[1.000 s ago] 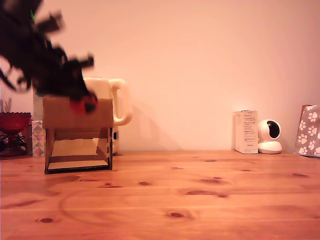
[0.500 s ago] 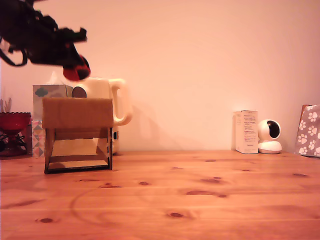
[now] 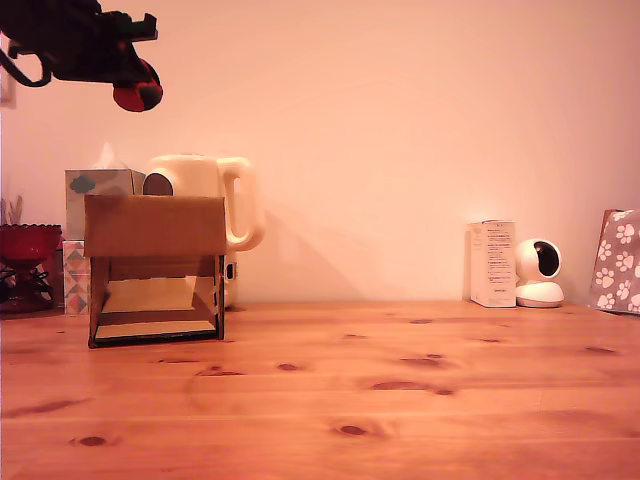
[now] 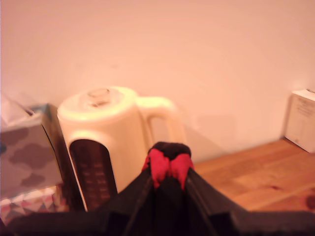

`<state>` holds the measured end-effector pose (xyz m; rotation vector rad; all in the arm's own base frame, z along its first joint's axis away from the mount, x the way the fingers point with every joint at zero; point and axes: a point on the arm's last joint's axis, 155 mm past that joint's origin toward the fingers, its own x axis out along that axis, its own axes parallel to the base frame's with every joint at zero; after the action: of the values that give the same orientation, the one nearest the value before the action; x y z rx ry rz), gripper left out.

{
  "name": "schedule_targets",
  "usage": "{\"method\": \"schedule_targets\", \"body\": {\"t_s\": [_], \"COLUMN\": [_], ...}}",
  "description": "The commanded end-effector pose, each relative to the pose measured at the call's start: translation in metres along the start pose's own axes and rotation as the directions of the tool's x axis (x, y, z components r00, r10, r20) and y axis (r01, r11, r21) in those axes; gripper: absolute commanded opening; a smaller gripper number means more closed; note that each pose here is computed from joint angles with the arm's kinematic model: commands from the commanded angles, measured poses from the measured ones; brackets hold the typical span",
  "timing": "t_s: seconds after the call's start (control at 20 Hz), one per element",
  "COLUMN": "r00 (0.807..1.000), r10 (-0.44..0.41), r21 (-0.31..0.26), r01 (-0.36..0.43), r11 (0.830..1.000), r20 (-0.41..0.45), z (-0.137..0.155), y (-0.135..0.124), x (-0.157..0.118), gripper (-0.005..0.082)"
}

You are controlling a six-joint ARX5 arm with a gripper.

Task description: Drop the footbag into the cardboard dice tower

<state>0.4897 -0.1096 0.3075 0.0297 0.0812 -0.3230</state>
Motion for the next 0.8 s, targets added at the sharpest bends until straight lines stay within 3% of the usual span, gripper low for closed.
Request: {"method": "schedule_targets", "body": {"t_s": [0.0,0.35,0.75], "r00": [0.999,0.986,0.974], "r10": [-0.018,-0.049,-0.062], "r21": [-0.004,-0.032,-0.047], "r01": [0.018,0.044,0.053], "r11": [1.000,0.998,0.998], "r20": [-0.042,-0.162,-0.217], "z": [-0.014,-0.041,-0.064], "y": [0.001,0.008,0.009], "x": [0.016,0.067,0.080], "gripper": [0.0111,0.0112,0.0112]}}
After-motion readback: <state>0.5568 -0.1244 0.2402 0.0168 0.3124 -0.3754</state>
